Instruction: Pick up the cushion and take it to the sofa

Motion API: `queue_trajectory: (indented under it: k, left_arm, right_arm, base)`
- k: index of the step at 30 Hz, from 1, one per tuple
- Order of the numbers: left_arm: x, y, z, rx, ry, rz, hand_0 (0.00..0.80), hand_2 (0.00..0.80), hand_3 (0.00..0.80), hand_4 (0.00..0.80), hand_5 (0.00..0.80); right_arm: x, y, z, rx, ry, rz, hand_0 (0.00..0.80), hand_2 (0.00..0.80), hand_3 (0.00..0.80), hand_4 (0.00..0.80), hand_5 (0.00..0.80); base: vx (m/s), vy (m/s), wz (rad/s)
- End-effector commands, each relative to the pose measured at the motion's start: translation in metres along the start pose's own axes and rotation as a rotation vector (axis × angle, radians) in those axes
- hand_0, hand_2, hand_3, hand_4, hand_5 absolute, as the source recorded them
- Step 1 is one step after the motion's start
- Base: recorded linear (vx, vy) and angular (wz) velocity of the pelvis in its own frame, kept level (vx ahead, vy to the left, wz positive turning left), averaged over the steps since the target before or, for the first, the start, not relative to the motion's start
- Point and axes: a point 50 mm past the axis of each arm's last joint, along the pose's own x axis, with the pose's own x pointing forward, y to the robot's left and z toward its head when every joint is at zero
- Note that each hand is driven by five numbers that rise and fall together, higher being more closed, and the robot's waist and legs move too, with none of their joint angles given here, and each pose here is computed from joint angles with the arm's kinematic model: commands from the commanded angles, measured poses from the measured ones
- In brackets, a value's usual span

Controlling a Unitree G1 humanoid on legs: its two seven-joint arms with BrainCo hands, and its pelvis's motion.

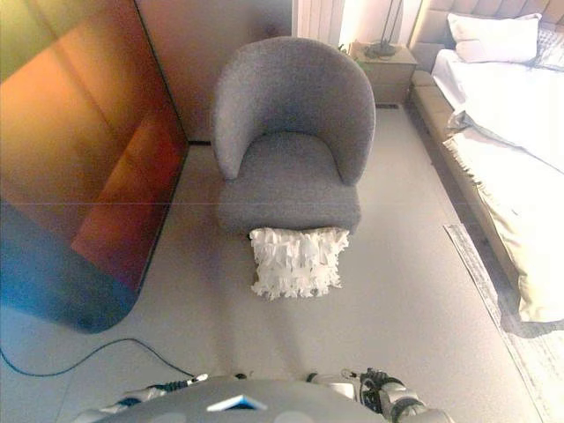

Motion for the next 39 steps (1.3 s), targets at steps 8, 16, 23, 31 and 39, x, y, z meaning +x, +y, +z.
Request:
queue_trajectory:
  k: [8,16,23,31,39]
  left_arm:
    - [-0.003,-0.013,0.020,0.017,-0.019,-0.025,0.000,0.000,0.000,0.000,0.000]
    - [-0.002,-0.009,0.017,0.036,-0.018,-0.008,0.000,0.000,0.000,0.000,0.000]
    - [-0.001,-0.010,0.006,0.049,0.014,-0.009,0.000,0.000,0.000,0.000,0.000]
    - [-0.002,-0.009,0.011,0.023,0.011,0.031,0.000,0.000,0.000,0.000,0.000]
    - [-0.001,-0.012,0.013,-0.055,-0.032,-0.018,0.000,0.000,0.000,0.000,0.000]
  right_arm:
    - [0.000,-0.008,0.026,0.011,-0.029,-0.019,0.000,0.000,0.000,0.000,0.000]
    - [0.000,-0.009,0.022,0.014,-0.026,-0.013,0.000,0.000,0.000,0.000,0.000]
    - [0.000,-0.005,0.018,0.012,-0.014,-0.003,0.000,0.000,0.000,0.000,0.000]
    - [0.000,0.001,0.025,0.010,-0.035,0.006,0.000,0.000,0.000,0.000,0.000]
    - [-0.001,-0.008,0.041,-0.040,-0.060,0.007,0.000,0.000,0.000,0.000,0.000]
  base:
    - [0.000,-0.017,0.00]
    - [0.005,0.000,0.00]
    - [0.039,-0.010,0.03]
    - [0.018,-0.082,0.05]
    - [-0.034,-0.181,-0.07]
